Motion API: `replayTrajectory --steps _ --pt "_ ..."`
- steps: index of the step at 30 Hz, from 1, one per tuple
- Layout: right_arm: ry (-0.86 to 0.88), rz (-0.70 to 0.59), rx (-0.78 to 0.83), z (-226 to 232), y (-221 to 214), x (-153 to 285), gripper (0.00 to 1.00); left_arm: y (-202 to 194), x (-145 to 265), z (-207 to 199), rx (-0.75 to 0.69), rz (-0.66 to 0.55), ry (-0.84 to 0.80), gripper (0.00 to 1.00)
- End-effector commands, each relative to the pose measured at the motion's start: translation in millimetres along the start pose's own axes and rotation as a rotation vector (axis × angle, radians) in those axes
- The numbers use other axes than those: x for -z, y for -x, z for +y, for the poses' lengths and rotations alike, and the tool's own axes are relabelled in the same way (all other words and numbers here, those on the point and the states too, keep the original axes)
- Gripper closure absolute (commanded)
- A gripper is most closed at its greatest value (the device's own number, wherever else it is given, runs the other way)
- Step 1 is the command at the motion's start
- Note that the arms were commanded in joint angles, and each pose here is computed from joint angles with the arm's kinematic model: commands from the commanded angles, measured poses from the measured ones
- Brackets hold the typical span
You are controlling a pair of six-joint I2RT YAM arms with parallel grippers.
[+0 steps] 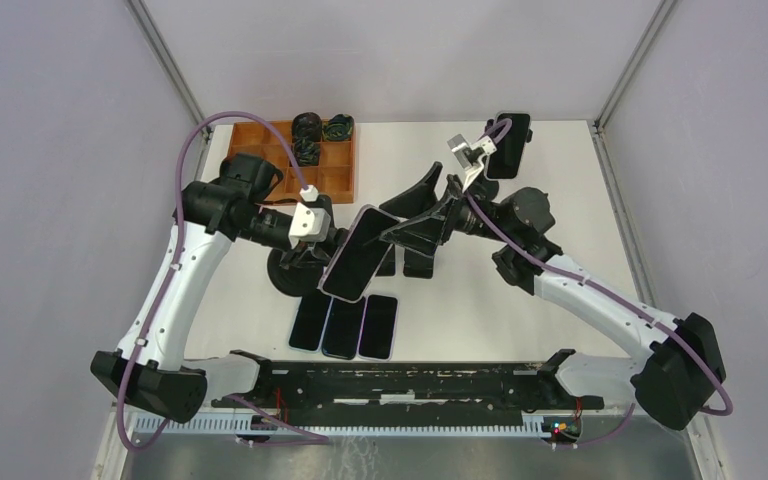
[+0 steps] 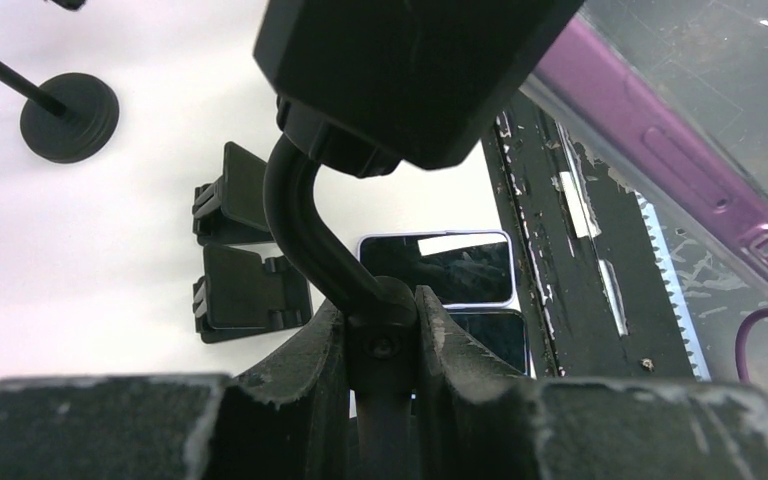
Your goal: Remove the phone from the phone stand
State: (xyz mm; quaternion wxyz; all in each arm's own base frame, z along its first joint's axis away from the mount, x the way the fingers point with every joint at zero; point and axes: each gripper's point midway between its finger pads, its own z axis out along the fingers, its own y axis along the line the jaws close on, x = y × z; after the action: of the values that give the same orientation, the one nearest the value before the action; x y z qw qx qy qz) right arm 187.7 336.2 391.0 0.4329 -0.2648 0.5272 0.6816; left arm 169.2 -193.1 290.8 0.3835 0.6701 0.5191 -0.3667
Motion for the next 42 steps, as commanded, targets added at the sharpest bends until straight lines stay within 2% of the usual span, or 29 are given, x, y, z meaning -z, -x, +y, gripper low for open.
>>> replayTrajectory --steps 1,5,10,18,24,26,30,33,38,42 --pt "0.018 -0.056 0.056 14.8 14.3 1.7 0.04 36.3 5.8 -2.1 -0.041 -0.113 0.008 0.98" --pt "0.113 -0.065 0.006 31.3 6.2 -2.5 0.10 42.3 6.7 -1.5 -0.038 -0.132 0.008 0.98" --pt "0.202 -0.050 -0.030 47.4 -1.0 -15.7 0.27 49.3 8.9 -1.1 -0.034 -0.147 0.011 0.98" --pt "0.251 -0.094 -0.007 64.2 19.2 -22.4 0.55 40.3 9.1 -5.5 -0.047 -0.110 0.024 0.98" --pt "0.241 -0.090 0.018 65.7 23.9 -24.3 0.55 30.7 8.0 -11.3 -0.062 -0.079 0.012 0.98" --pt "0.244 -0.084 0.017 66.1 23.4 -24.6 0.59 30.0 8.1 -11.9 -0.060 -0.075 0.010 0.98" --pt "0.256 -0.075 0.022 69.0 24.6 -25.0 0.78 30.7 8.4 -12.1 -0.064 -0.077 0.011 0.98" --pt "0.254 -0.079 0.048 71.2 35.1 -25.8 0.89 28.7 7.9 -12.7 -0.066 -0.072 0.008 0.98" --pt "0.237 -0.142 0.102 71.5 75.3 -20.7 0.99 12.7 6.4 -17.0 -0.083 -0.021 0.003 0.98" --pt "0.258 -0.205 0.120 75.6 102.0 -10.1 1.00 -6.8 5.2 -20.1 -0.105 0.043 0.000 0.98"
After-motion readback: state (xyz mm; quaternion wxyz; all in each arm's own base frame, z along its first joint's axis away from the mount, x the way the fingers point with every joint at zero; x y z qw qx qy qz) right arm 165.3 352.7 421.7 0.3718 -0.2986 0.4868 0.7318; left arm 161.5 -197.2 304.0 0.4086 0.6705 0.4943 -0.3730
